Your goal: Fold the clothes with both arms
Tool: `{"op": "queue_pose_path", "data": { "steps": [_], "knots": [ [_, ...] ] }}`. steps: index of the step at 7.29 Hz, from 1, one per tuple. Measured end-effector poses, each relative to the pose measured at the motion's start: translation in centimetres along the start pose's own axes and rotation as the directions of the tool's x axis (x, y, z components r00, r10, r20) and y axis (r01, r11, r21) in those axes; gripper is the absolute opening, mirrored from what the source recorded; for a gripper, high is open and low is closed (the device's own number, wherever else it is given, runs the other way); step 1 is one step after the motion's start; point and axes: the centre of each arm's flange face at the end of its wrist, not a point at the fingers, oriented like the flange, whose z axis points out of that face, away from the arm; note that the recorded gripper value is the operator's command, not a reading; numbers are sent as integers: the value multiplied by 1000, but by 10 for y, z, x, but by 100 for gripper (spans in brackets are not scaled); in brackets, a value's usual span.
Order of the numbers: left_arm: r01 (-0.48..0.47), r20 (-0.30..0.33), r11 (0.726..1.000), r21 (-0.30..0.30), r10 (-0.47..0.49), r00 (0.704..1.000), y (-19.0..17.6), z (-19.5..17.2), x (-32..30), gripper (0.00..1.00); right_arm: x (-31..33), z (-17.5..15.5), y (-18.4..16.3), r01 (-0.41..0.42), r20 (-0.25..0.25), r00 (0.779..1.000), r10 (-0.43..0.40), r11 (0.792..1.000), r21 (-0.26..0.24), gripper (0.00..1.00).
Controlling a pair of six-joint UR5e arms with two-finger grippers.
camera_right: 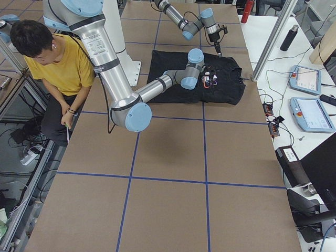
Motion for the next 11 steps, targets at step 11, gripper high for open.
{"op": "queue_pose_path", "data": {
  "steps": [11],
  "knots": [
    [259,-160,946,-196,-291,943,179,-165,-23,99,162,-21,300,-139,-450,878,164,986,89,77]
  ]
}}
